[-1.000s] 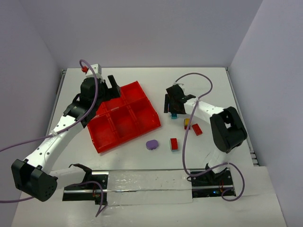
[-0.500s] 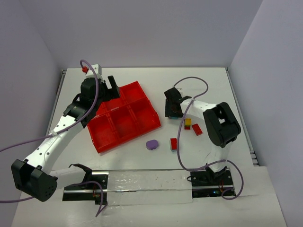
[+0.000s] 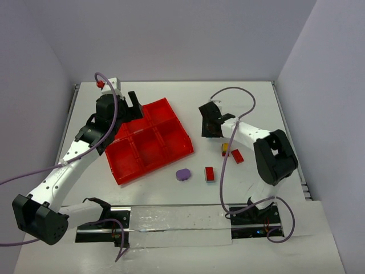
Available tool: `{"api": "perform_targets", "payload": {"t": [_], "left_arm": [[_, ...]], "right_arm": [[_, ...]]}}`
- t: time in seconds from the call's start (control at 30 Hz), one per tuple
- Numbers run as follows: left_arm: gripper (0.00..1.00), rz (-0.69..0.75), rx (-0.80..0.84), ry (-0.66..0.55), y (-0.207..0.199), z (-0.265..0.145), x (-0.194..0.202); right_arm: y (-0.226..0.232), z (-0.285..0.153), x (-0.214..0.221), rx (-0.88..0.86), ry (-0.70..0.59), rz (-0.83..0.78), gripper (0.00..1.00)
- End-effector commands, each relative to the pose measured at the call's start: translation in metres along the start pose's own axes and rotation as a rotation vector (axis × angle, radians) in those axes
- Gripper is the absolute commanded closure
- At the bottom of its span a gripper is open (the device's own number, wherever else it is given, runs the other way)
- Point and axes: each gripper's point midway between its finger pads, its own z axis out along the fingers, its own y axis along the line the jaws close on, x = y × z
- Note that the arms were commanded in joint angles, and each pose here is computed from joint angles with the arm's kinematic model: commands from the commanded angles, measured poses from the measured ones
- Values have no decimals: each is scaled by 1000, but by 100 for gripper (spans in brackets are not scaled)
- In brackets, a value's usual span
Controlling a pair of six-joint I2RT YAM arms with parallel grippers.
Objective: Sort the legos into containers by color
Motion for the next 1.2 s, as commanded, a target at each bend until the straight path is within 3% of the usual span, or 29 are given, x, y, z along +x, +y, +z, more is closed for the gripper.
{"api": "perform_targets", "payload": {"t": [0.0,0.23,0.53,0.7,1.0,1.07,1.17], "left_arm": [[1,-13,-49,-57,7,-10,-22],[1,-60,-148,-62,25,-16,-26],[1,-167,-190,-71,57,-34,-44],[1,-163,-182,-87,60,-42,-47],[1,-151,-179,-76,60,-40,-42],[1,-152,-179,-75,60,-39,-42],[1,-148,-178,-66,60,-38,-40]], "right_arm": [[28,-57,-64,-89,-182,19,83],[117,-105,-107,-270,-276,-72,81],[207,-78,-145,-340,-291,-106,80],[233,-59,-159,-355,-295,-107,78],[241,-19,-143,-323,-248,-135,70],[242,-15,-141,-320,-244,-137,67],[244,-14,-140,-326,-242,-142,42]]}}
